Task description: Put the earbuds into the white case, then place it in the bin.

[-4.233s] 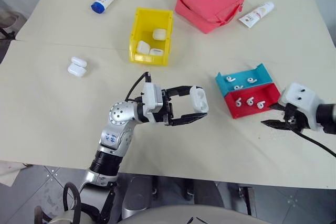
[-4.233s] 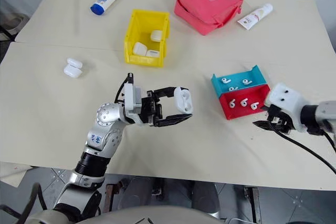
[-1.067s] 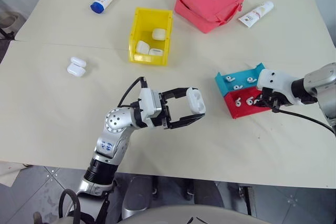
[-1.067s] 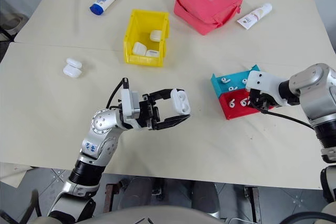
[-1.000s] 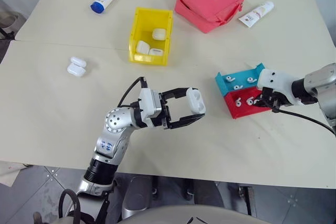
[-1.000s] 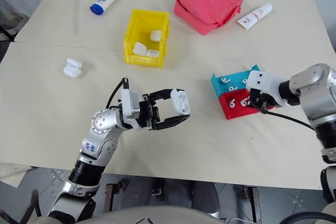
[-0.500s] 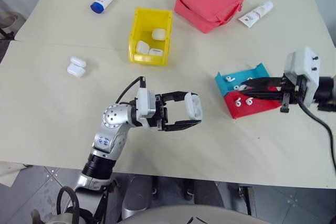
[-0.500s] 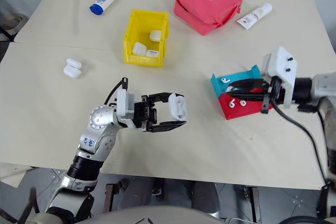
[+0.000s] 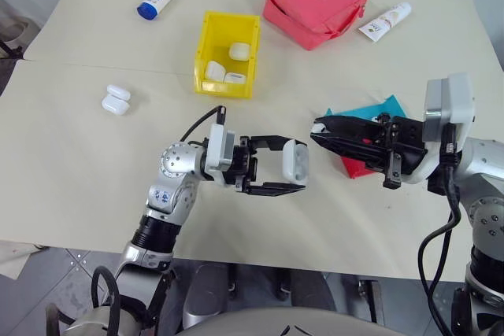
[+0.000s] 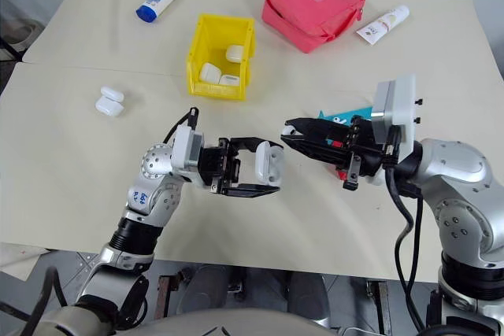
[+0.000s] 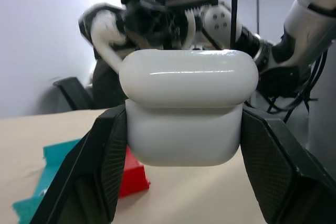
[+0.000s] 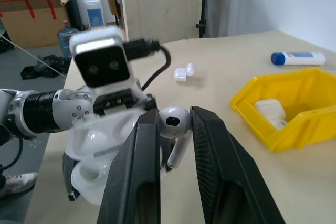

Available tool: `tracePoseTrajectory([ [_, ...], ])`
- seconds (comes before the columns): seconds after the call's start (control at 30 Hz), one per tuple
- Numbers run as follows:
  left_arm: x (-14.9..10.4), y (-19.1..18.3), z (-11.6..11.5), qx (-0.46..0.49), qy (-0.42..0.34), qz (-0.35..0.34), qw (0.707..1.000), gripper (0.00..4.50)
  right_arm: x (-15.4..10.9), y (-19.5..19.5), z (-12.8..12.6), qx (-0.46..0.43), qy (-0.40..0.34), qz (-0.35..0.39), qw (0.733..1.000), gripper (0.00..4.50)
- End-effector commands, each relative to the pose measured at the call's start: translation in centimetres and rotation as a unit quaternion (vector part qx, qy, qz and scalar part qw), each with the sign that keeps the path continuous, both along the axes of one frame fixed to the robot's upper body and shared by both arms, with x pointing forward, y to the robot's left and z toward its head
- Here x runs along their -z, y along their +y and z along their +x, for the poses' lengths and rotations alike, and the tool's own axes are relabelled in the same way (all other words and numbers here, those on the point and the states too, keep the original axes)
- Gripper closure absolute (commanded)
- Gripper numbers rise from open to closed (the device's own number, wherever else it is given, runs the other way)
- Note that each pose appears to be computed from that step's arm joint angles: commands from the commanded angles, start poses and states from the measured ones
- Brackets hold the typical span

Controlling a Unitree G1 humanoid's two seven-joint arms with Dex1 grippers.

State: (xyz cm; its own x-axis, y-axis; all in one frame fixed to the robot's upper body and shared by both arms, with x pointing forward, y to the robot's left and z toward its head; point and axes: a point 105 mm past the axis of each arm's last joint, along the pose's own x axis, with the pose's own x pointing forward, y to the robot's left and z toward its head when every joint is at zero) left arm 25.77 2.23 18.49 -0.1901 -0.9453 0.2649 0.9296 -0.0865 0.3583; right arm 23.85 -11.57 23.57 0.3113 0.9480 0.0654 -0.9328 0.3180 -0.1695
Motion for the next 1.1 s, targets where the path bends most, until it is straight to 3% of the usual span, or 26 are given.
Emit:
tracePoseTrajectory([
  [0.03,-1.9,-0.2,-0.1,0.012,-0.001,-0.031,0.999,1.70,-0.5,0.6,-0.7,-0.012,-0.018,0.013,1.000,4.01],
  [0.27,-2.5,-0.4,0.0,0.011,0.004,-0.036,0.999,1.70,-0.3,1.3,-0.8,-0.023,-0.018,0.029,0.999,4.01],
  [0.5,-0.9,0.1,0.2,0.009,0.027,-0.017,0.999,1.70,-1.3,0.8,-0.5,-0.018,-0.044,0.025,0.999,4.01],
  [1.1,-0.9,-0.3,0.9,0.012,0.028,-0.023,0.999,1.70,-1.4,2.2,-0.7,-0.043,-0.049,0.023,0.998,4.01],
])
